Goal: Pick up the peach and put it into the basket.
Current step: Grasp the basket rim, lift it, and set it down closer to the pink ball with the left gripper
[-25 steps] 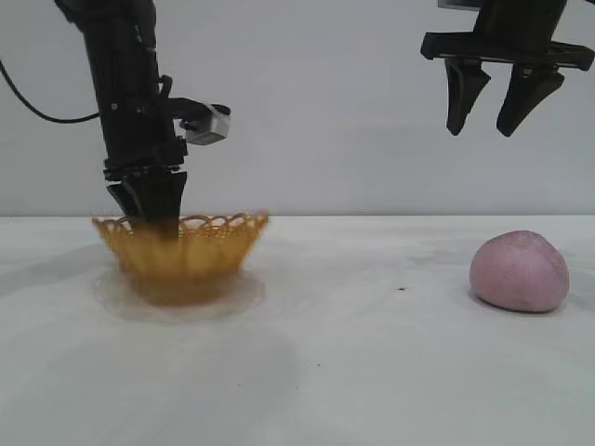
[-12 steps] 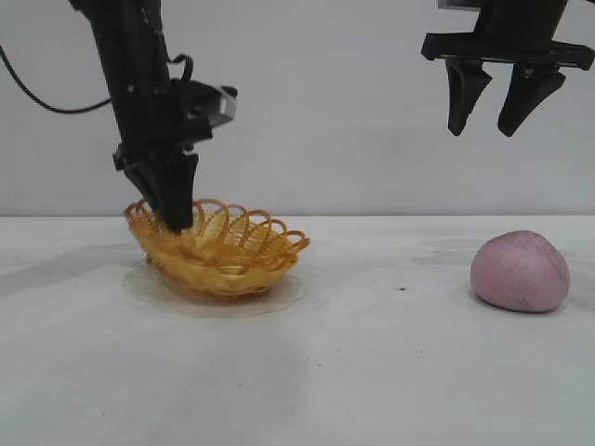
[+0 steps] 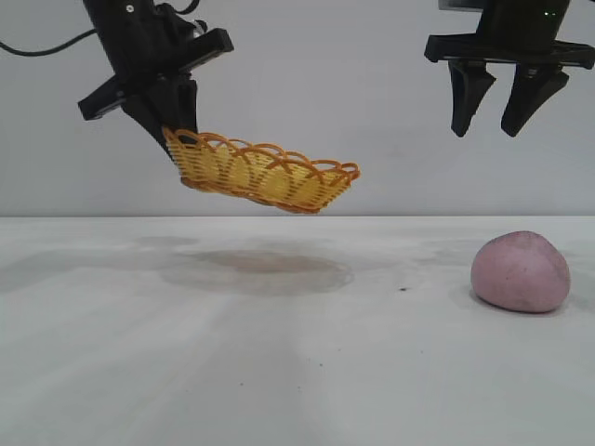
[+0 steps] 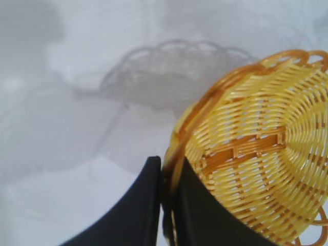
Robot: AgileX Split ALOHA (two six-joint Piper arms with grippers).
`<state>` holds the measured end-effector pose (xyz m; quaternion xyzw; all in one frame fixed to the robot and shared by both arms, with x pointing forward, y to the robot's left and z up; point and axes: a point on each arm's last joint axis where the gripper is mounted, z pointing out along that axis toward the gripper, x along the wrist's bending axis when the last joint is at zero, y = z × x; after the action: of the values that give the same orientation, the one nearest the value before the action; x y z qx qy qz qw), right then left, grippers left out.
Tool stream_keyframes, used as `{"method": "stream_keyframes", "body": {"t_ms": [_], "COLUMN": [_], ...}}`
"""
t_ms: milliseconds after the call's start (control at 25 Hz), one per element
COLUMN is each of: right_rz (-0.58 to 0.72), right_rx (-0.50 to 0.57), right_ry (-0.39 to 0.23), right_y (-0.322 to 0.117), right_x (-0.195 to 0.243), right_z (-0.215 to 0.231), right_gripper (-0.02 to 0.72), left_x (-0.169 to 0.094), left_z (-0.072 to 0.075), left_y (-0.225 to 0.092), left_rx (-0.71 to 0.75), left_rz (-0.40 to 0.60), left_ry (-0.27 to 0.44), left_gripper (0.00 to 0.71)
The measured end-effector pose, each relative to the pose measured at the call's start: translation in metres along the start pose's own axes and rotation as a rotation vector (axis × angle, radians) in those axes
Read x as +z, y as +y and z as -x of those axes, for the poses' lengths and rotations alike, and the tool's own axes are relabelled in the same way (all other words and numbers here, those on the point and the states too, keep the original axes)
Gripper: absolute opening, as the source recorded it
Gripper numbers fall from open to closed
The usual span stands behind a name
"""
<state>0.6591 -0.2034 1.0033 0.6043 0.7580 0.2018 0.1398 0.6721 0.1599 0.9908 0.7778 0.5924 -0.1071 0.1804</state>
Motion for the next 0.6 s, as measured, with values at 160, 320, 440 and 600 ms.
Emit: {"method": "stream_keyframes", "body": {"t_ms": [160, 320, 440, 600], "right_rz": [0.000, 0.000, 0.000, 0.000], "right_rx": [0.000, 0.000, 0.000, 0.000], "right_ry": [0.000, 0.000, 0.000, 0.000], "right_y": [0.000, 0.000, 0.000, 0.000], "right_x": [0.000, 0.000, 0.000, 0.000], "right_z": [0.000, 0.000, 0.000, 0.000], "right_gripper": [0.385, 0.385, 0.385, 0.385], "left_x": [0.002, 0.009, 0.029, 0.057], "left_z": [0.003, 0.013, 0.019, 0.027], "left_y": [-0.025, -0.051, -0.072, -0.090], "left_rx": [-0.089, -0.197, -0.234, -0.267], "left_rz": [0.028, 0.121, 0.123, 0.154], "left_ry": [-0.043, -0.139, -0.159, -0.168], "left_gripper": [0.000, 0.000, 0.000, 0.000]}}
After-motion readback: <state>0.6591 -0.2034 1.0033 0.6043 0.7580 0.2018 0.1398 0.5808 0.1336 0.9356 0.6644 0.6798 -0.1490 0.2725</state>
